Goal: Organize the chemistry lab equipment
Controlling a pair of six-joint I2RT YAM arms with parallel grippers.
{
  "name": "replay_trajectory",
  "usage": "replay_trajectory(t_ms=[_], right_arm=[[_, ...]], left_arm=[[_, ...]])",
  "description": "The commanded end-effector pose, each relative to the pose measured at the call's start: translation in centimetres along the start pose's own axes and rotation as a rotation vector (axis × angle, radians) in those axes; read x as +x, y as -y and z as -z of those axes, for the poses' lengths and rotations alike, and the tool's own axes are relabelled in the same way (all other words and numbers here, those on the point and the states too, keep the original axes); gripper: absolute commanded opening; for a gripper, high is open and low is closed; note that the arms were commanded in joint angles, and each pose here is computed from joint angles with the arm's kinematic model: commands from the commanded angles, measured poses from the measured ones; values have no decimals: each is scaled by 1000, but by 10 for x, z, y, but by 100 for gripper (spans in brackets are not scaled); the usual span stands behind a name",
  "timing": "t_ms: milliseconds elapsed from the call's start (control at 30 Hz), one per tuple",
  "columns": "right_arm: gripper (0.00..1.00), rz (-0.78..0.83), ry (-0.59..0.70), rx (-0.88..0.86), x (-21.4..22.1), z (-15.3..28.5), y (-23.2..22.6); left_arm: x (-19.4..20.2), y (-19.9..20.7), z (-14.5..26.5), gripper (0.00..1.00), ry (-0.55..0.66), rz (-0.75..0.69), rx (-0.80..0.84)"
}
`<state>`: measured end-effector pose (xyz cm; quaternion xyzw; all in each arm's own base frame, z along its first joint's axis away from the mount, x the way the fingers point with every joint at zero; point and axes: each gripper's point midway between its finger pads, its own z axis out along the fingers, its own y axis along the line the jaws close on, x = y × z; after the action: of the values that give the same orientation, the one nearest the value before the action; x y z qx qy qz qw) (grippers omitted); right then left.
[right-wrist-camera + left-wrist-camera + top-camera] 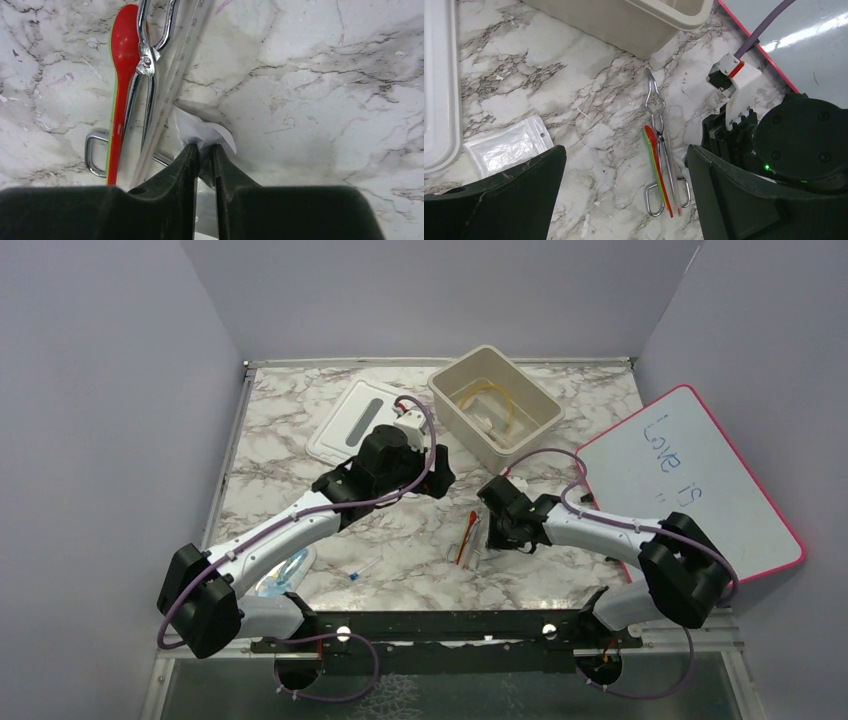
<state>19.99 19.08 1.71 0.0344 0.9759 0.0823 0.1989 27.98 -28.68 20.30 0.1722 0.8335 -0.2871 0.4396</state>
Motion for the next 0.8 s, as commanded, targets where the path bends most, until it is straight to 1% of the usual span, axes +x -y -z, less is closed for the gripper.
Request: replay_trajectory(t_ms=[0, 33, 133, 267, 367, 600, 767], right_arm=[[16, 32, -5, 181, 13, -9, 35], [13, 32, 2, 183, 12, -8, 35], [11, 32, 30, 174, 4, -1, 32], [11, 32, 86, 143, -10, 14, 26], [11, 40, 153, 84, -28, 31, 15], [13, 107, 374, -108, -91, 98, -29], [16, 154, 557, -138, -153, 147, -55]], left_arm=[[-17, -9, 10, 93, 80, 12, -55], [-17, -10, 10, 93, 81, 15, -63], [-20, -13, 13, 93, 93, 14, -81], [-25, -15, 17, 93, 114, 15, -98], [-29, -16, 21, 93, 126, 12, -105], [-49, -21, 39, 93, 184, -2, -155], [-67, -28, 57, 95, 237, 0, -214]])
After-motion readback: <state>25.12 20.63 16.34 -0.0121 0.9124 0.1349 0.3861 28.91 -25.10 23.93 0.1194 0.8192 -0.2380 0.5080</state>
